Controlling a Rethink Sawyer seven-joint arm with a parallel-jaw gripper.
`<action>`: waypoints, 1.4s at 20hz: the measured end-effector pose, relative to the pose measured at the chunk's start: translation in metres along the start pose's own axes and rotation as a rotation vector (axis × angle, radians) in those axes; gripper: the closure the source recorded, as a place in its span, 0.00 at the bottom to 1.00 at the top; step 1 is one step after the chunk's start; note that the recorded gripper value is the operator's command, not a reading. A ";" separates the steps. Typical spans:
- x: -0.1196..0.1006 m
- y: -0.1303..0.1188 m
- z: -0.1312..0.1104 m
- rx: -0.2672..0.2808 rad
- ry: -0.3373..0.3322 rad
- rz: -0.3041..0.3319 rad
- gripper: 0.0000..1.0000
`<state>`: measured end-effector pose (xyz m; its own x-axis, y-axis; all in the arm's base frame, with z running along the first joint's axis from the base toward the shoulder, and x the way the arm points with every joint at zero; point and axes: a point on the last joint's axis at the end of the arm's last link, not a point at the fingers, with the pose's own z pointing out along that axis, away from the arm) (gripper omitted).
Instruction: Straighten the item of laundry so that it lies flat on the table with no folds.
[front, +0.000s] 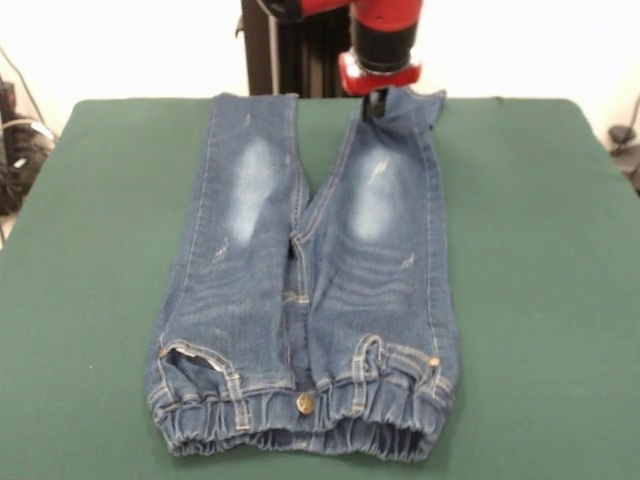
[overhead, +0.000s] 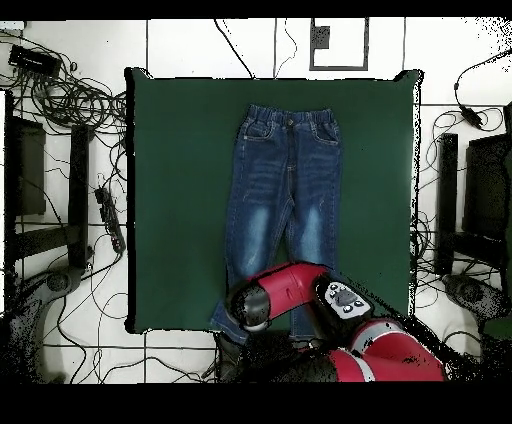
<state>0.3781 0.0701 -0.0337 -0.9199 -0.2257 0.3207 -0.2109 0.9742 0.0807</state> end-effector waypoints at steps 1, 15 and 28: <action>0.005 -0.001 0.001 0.001 0.013 -0.004 1.00; 0.019 0.006 0.022 0.049 0.061 -0.099 1.00; 0.011 0.013 0.023 0.099 0.118 -0.089 1.00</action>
<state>0.3574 0.0801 -0.0511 -0.8522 -0.3048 0.4253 -0.3268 0.9448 0.0222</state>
